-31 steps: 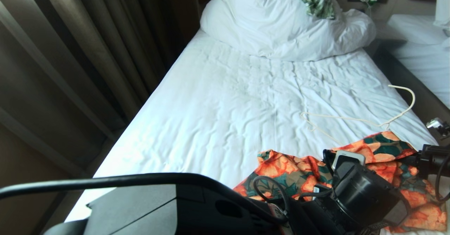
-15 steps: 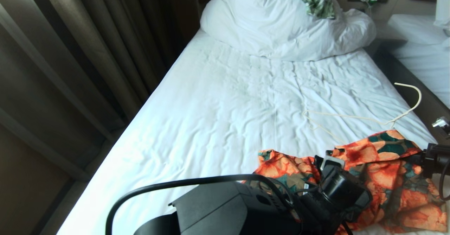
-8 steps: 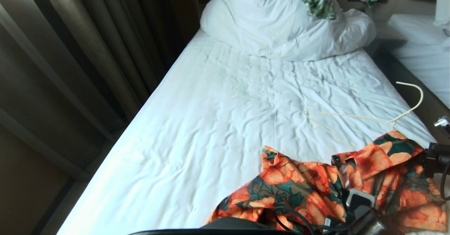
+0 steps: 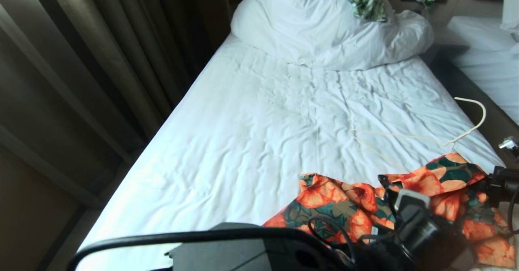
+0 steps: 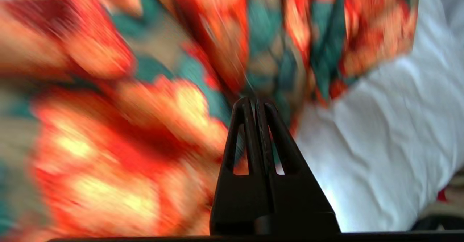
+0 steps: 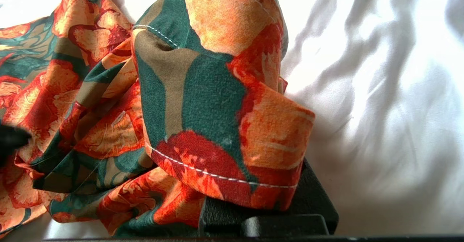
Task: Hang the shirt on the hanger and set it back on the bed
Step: Hook the other side of the shirt onto the hanger
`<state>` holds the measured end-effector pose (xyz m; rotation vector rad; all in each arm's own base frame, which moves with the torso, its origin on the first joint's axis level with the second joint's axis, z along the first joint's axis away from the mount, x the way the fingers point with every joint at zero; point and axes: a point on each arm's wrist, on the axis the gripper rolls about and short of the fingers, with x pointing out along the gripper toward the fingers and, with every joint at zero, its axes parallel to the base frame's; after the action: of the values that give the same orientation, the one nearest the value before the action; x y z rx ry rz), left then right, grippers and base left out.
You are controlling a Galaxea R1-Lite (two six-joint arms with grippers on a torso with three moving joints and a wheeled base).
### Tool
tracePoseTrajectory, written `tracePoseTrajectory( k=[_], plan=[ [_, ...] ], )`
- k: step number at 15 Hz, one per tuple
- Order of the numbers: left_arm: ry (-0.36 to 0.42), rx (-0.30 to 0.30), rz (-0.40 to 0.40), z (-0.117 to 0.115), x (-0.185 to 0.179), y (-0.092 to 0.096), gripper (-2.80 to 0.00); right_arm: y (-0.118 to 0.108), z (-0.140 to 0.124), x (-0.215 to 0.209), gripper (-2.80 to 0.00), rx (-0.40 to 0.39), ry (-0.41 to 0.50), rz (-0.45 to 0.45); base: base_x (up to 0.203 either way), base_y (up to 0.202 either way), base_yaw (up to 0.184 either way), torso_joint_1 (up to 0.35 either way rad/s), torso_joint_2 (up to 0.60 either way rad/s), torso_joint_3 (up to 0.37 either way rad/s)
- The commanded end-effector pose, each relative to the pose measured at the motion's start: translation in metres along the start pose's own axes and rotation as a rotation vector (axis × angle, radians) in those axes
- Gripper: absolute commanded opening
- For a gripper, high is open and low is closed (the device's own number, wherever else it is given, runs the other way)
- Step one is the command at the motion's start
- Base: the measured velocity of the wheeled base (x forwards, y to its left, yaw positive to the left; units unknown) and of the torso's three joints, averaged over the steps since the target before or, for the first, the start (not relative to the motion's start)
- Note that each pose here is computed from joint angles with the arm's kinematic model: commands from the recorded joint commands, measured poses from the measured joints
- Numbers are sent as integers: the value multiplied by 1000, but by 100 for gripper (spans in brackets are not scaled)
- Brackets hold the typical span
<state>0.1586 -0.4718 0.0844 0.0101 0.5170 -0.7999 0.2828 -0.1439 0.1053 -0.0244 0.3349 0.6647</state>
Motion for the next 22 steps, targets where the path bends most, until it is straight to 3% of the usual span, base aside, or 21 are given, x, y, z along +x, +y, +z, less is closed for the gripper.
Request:
tracePoseTrajectory(
  k=[1,3,11,14,15,18,22],
  plan=[
    [-65,-27,8,28,-6,10,-280,-1,-2,1,-280,-1,-1,7,0,0,0,0,0,0],
    [-108,-6,18,43,-1,17,-280,-1,-2,1,-280,1,-1,7,0,0,0,0,0,0],
    [-96,29,35,29,28,19,-280,-2,-2,1,-280,-2,-3,6,0,0,0,0,0,0],
    [-77,60,58,21,39,29,-280,-2,-1,1,-280,-3,-5,7,0,0,0,0,0,0],
    [-78,58,63,22,40,31,0,-2,-1,1,-280,-3,-6,8,0,0,0,0,0,0],
    [-94,86,66,29,36,33,0,-2,-1,1,-280,-2,-5,8,0,0,0,0,0,0],
    [-101,96,67,22,43,33,0,-1,-1,1,-280,-3,-6,11,0,0,0,0,0,0]
  ],
)
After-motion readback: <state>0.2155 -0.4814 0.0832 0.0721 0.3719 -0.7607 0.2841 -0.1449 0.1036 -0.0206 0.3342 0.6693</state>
